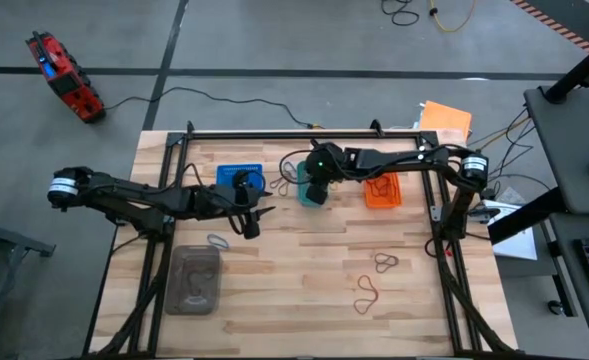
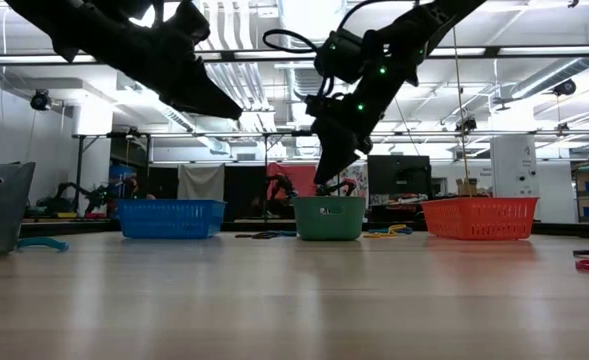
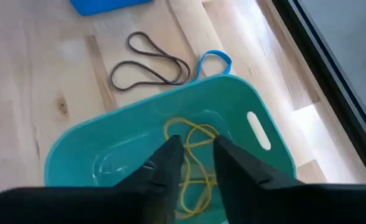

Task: Sort rubber bands into baskets
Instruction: Put the left yellow rubber band into the green bin, then put the right black rubber band into the black bin

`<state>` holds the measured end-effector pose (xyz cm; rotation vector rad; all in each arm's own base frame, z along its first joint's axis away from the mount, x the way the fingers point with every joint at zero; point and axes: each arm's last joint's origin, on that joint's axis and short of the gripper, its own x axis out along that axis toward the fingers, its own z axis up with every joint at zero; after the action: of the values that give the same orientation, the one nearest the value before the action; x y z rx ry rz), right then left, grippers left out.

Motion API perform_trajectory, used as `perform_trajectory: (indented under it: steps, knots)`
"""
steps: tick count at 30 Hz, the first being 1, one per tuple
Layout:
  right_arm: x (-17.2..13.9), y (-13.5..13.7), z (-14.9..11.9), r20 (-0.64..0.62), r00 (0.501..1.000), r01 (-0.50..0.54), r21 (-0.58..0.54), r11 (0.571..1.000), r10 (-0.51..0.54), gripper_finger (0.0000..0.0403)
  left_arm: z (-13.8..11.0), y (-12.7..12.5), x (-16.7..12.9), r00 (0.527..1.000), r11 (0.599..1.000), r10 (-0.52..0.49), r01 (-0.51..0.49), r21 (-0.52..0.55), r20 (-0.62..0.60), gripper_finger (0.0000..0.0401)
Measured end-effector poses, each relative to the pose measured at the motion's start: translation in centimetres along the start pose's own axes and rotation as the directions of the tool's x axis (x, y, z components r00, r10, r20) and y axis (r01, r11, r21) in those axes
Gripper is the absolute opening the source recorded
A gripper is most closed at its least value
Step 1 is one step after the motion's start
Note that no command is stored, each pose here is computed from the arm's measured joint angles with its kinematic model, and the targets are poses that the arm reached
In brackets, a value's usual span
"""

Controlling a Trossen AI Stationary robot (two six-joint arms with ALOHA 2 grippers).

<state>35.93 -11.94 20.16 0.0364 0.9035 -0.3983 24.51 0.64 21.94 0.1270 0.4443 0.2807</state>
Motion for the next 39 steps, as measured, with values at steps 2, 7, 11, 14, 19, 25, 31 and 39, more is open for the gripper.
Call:
perform_trajectory:
  steps: [2,7,11,14,19,25,31,39]
  knots:
    - [0.0,0.0,0.0,-0.003,1.0,0.0,-0.007,1.0,0.0,0.0116,0.0,0.0,0.0,1.0,1.0,0.0,0.0,-0.005,-0.001,0.0164]
    - [-1.5,0.0,0.1,-0.008,0.999,-0.036,-0.004,0.999,0.036,0.0165,-0.2,0.0,0.0,1.0,1.0,-0.001,0.001,-0.009,-0.025,0.0164]
    - [-3.8,0.4,-0.1,-0.043,0.988,-0.149,0.051,0.987,0.152,0.0181,-0.4,0.0,0.0,0.999,1.0,-0.002,0.002,-0.006,-0.044,0.0164]
    - [-6.1,1.4,-0.3,-0.067,0.969,-0.232,0.098,0.968,0.239,0.0182,-0.4,0.0,0.0,0.999,1.0,-0.002,0.002,-0.006,-0.044,0.0164]
    - [-9.2,4.3,-0.7,-0.094,0.947,-0.295,0.133,0.946,0.308,0.0171,-0.4,0.0,0.0,0.999,1.0,-0.003,0.003,-0.009,-0.035,0.0164]
    - [-11.6,8.6,-1.3,-0.094,0.917,-0.376,0.12,0.919,0.388,0.0152,-0.3,0.0,0.0,0.999,1.0,-0.004,0.003,-0.008,-0.031,0.0164]
    - [-12.6,11.4,-3.7,-0.275,0.883,-0.306,0.278,0.911,0.381,0.0129,-0.3,0.0,0.0,0.999,1.0,-0.004,0.004,-0.007,-0.032,0.0164]
    - [-13.5,13.2,-7.0,-0.515,0.804,-0.062,0.421,0.905,0.296,0.0121,-0.4,0.0,0.0,0.999,1.0,-0.005,0.004,-0.005,-0.034,0.0164]
